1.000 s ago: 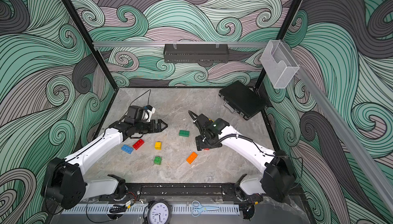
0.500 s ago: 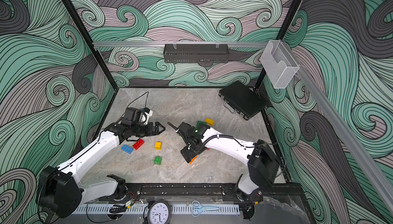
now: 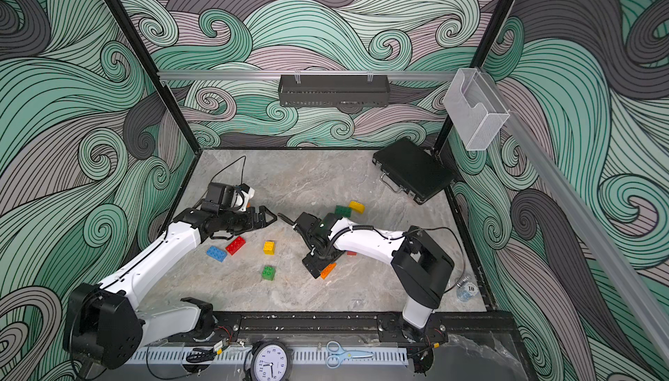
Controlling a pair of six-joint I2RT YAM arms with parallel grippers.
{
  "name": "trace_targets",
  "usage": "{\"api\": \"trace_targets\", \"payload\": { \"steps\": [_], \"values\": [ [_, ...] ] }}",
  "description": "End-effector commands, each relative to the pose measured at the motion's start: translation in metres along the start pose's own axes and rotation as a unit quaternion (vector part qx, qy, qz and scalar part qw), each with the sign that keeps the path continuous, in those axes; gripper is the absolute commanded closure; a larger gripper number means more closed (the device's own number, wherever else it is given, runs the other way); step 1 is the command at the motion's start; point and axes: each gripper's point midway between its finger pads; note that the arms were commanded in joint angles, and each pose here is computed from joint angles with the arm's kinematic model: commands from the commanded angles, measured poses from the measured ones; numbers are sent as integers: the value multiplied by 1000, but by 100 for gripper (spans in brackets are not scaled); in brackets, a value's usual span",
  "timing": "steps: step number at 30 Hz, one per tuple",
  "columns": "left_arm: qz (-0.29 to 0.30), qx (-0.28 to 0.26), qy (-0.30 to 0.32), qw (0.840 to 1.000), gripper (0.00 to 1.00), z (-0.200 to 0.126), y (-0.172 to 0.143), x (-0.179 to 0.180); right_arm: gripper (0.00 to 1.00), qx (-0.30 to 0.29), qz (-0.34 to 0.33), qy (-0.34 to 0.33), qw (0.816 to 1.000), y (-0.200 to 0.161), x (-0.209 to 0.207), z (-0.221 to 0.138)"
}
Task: Assemble an ice cream with lego
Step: Pick up the lego brick from the center of the board.
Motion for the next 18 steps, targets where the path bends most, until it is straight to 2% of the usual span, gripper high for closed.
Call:
{"api": "trace_targets", "payload": {
  "steps": [1,18],
  "values": [
    [-2,-5,-25,1000,1,-5,0,-8,10,7,0,-5,1000,-4,-1,11],
    [-10,-13,-31,999,1,-7,1,-7,20,13,17,-31,999,-11,-4,33]
  ]
}}
Point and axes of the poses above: each gripper's point midway between its finger pads, its own z axis out along the fingers, its own x axis along the line the jaws close on, y = z × x, and after that the axes turned 10 degrees about -z, right-handed
